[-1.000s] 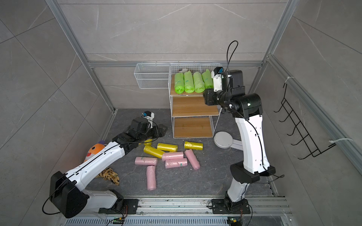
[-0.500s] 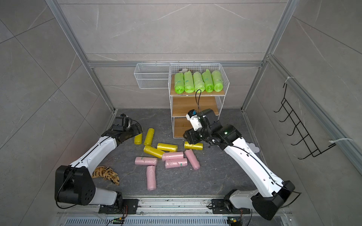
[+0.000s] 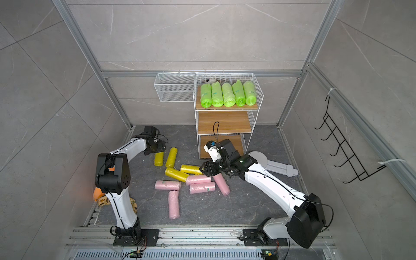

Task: Sort the rolls of trash bags by color and place them on the shelf
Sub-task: Pick up the roll of trash bags from the center of the board.

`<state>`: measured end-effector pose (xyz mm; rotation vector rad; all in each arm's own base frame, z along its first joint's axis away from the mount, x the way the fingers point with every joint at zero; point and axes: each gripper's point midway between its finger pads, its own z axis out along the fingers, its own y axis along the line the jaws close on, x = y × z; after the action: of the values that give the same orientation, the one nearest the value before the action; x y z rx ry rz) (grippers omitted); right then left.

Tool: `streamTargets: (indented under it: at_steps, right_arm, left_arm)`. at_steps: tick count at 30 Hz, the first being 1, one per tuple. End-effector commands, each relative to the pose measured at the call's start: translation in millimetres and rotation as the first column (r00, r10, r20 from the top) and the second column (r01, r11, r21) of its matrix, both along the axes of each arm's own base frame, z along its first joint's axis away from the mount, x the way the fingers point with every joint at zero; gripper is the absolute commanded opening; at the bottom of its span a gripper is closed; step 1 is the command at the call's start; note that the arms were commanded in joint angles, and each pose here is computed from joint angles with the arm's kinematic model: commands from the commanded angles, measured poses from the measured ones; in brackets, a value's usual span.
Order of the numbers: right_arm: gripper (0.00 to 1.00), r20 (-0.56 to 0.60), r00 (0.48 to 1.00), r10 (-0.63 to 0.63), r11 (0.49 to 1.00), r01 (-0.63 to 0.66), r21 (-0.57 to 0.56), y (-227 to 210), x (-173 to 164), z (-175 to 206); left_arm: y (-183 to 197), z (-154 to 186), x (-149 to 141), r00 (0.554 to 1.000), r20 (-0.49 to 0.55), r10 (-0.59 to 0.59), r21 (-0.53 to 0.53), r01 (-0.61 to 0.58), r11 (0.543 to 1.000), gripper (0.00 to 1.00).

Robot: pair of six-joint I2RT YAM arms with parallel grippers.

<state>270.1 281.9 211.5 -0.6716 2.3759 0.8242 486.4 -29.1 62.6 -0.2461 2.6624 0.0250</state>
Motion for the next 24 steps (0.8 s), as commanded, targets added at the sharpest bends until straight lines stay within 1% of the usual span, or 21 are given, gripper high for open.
streamTargets:
  at_steps: [1,4,8,10,13,15,19,21,24]
  right_arm:
    - [0.69,-0.015,1.0,0.007,0.999,-0.006,0.033,9,0,-1]
    - [0.69,-0.022,1.0,-0.005,1.0,0.005,0.03,9,1,-4]
    - [0.69,-0.04,0.999,-0.021,0.999,0.022,0.033,10,3,-10]
    - [0.69,-0.051,0.998,-0.031,0.999,0.032,0.034,9,3,-12]
    - [0.69,-0.054,0.998,-0.04,0.998,0.042,0.037,8,2,-11]
    - [0.7,-0.046,0.998,-0.044,0.998,0.046,0.045,7,1,-7]
    - [0.7,-0.038,0.998,-0.046,0.995,0.049,0.086,12,2,5]
    - [0.7,-0.04,0.998,-0.046,0.99,0.051,0.129,18,3,12]
    - [0.72,-0.039,0.998,-0.044,0.977,0.051,0.208,31,4,25]
  left_arm:
    - [8,-12,4,0.996,-0.071,-0.047,0.048,0.05,0.998,0.85]
    - [4,-17,14,0.995,-0.082,-0.061,0.031,0.063,0.997,0.79]
    - [-1,-20,25,0.995,-0.073,-0.072,0.009,0.073,0.997,0.67]
    - [-1,-21,27,0.994,-0.077,-0.071,0.013,0.072,0.997,0.6]
    - [5,-13,26,0.997,-0.065,-0.047,0.035,0.049,0.998,0.51]
    - [7,1,26,0.999,-0.025,-0.024,0.035,0.025,0.999,0.47]
    - [5,50,23,0.993,0.113,0.026,-0.018,-0.024,1.0,0.41]
    - [2,83,19,0.977,0.207,0.058,-0.074,-0.044,0.996,0.37]
    - [-10,123,4,0.939,0.327,0.102,-0.201,-0.036,0.979,0.32]
